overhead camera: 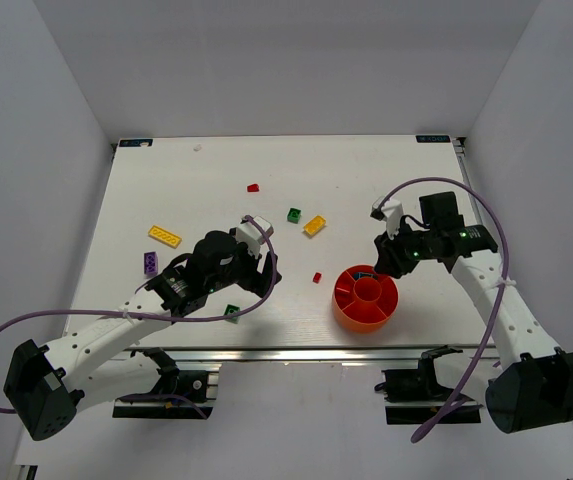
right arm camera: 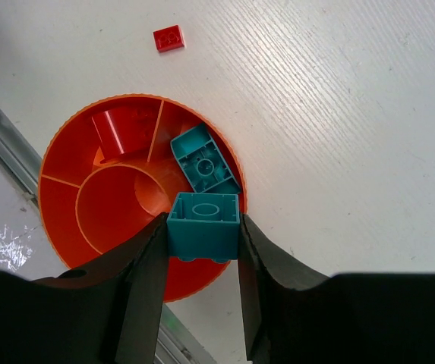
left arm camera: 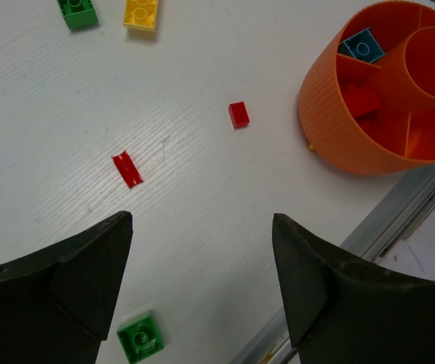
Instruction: Sort the legos into containers by color
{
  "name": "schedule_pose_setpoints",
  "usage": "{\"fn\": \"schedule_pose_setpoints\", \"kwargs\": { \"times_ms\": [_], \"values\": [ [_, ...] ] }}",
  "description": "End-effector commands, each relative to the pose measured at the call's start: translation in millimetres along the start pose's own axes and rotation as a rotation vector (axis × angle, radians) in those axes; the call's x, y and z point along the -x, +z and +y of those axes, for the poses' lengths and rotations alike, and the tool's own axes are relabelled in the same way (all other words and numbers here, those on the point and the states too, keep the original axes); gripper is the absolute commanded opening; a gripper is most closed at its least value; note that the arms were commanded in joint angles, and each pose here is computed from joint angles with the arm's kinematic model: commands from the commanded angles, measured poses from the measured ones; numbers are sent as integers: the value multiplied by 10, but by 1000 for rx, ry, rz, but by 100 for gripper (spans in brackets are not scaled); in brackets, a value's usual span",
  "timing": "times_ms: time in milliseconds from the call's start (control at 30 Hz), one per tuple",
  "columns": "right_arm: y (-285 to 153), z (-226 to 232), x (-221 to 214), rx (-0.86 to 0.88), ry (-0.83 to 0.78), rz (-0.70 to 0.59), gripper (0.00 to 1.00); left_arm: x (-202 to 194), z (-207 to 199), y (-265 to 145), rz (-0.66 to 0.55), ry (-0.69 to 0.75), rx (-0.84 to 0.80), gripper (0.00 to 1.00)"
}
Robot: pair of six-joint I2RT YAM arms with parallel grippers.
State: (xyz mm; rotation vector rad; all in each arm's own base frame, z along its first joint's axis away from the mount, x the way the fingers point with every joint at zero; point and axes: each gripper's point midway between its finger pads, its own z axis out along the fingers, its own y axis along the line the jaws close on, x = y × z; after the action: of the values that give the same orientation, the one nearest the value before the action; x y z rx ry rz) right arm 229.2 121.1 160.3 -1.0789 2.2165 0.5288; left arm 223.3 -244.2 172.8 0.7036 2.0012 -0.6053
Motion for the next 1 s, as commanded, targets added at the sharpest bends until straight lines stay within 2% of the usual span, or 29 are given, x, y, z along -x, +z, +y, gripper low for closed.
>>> {"fn": "schedule_pose_setpoints", "kwargs": {
  "times_ms": [0, 967],
  "values": [
    [3, -51, 98, -14, -13, -33, 11, 208, -62, -68, -54, 8, -22, 84],
    [63, -16, 42, 28, 0, -6, 11, 247, -77, -106, -70, 9, -29, 84]
  ]
}}
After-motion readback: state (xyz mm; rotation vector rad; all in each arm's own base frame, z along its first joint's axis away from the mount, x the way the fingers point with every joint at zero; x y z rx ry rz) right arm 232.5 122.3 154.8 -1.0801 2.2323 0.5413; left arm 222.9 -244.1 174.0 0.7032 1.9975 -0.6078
